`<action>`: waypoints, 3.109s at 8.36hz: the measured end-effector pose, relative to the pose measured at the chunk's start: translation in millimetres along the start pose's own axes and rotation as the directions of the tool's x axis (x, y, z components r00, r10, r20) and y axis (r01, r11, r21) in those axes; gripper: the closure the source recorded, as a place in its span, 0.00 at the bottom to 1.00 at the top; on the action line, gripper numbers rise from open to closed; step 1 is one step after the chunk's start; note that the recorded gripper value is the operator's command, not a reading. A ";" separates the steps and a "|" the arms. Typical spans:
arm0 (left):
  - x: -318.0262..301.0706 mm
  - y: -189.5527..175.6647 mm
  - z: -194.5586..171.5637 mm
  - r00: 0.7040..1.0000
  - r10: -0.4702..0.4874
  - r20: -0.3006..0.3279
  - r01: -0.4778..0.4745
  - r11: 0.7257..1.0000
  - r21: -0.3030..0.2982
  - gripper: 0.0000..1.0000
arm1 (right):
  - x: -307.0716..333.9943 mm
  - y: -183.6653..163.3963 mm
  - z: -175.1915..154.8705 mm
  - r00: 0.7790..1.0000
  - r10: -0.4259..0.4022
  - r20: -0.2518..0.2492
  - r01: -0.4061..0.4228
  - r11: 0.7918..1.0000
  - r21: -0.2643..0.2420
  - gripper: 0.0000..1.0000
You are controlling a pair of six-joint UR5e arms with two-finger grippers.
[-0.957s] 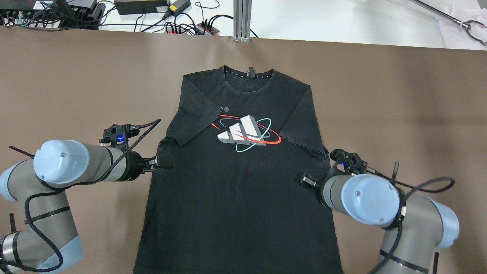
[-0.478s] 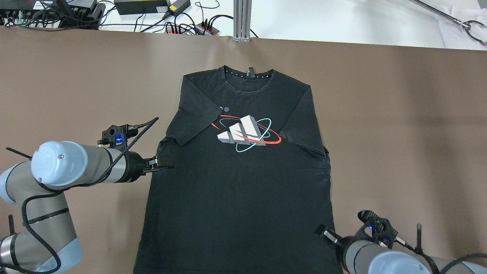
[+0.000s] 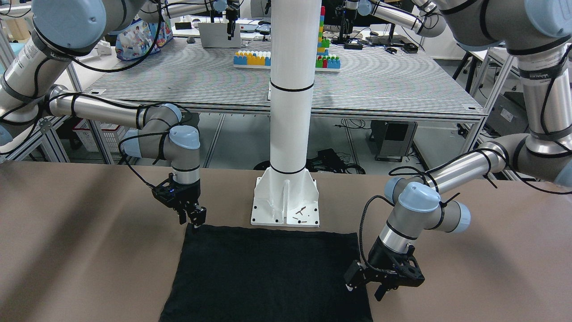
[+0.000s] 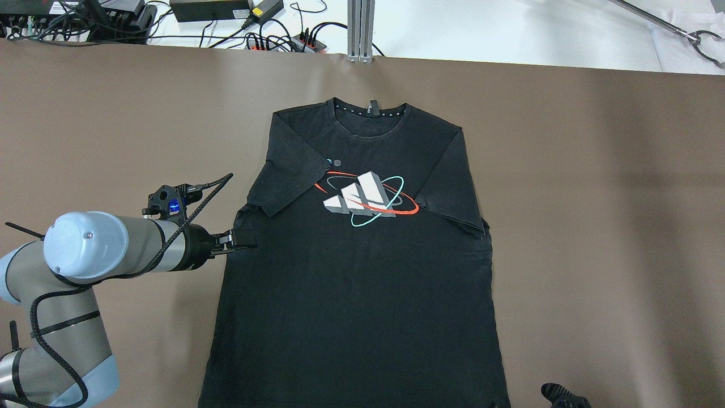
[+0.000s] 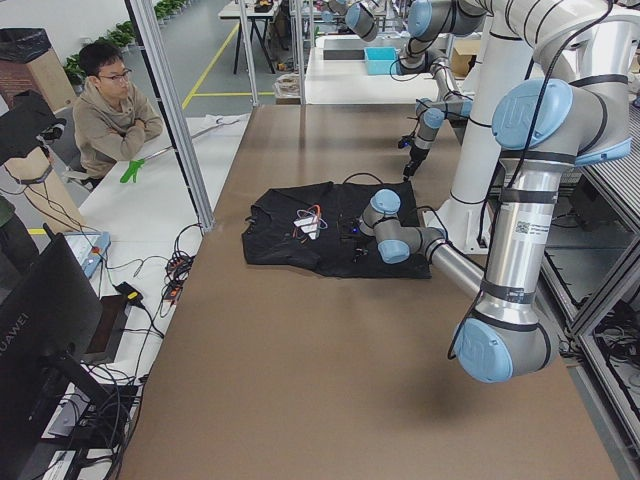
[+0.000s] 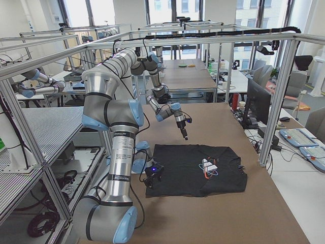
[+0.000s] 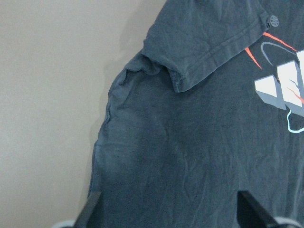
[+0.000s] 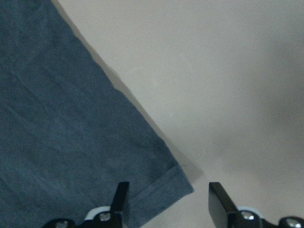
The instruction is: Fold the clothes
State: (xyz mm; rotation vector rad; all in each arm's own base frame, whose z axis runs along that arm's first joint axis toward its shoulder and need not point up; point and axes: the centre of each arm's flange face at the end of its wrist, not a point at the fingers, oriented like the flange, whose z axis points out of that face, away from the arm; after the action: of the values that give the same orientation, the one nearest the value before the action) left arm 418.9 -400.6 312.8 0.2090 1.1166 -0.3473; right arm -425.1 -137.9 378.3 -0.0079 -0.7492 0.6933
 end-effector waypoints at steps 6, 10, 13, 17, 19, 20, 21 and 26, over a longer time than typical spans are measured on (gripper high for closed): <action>1.6 -1.0 -5.6 1.000 0.000 -0.008 0.000 1.000 0.016 0.00 | 20.6 19.6 22.6 0.998 -0.050 -0.026 0.050 0.998 0.022 0.80; 1.1 -2.6 -6.1 1.000 0.001 -0.007 -0.001 1.000 0.029 0.00 | 20.5 19.9 23.1 0.998 -0.058 -0.027 0.059 0.998 0.022 0.73; -1.5 -2.9 -5.0 1.000 0.000 -0.002 0.000 1.000 0.031 0.00 | 18.7 18.7 21.8 0.998 -0.063 -0.024 0.063 0.998 0.021 0.50; -6.4 -3.3 -3.6 1.000 -0.001 0.009 0.000 0.999 0.048 0.00 | 20.4 17.7 27.6 0.997 -0.072 -0.032 0.073 0.997 0.030 0.56; -7.0 -3.2 -3.3 1.000 -0.001 0.010 0.000 0.999 0.049 0.00 | 21.6 17.6 34.0 0.995 -0.087 -0.040 0.089 0.995 0.038 1.00; -7.4 -3.3 -3.0 1.000 -0.001 0.011 0.000 0.999 0.049 0.00 | 21.3 17.8 34.9 0.995 -0.090 -0.041 0.091 0.995 0.039 1.00; -7.8 -3.3 -2.7 1.000 -0.001 0.012 0.000 0.999 0.049 0.00 | 18.9 18.5 33.9 0.995 -0.088 -0.036 0.089 0.995 0.036 1.00; -10.1 -3.9 -1.2 1.000 -0.002 0.017 0.001 0.999 0.050 0.00 | 3.2 16.0 16.4 0.997 -0.072 0.003 0.072 0.997 0.016 1.00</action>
State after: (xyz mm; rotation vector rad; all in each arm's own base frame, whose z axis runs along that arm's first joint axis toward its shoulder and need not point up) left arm 412.4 -402.0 321.5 0.2486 1.0917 -0.3780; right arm -443.0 -127.4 388.6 0.0348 -0.7434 0.6312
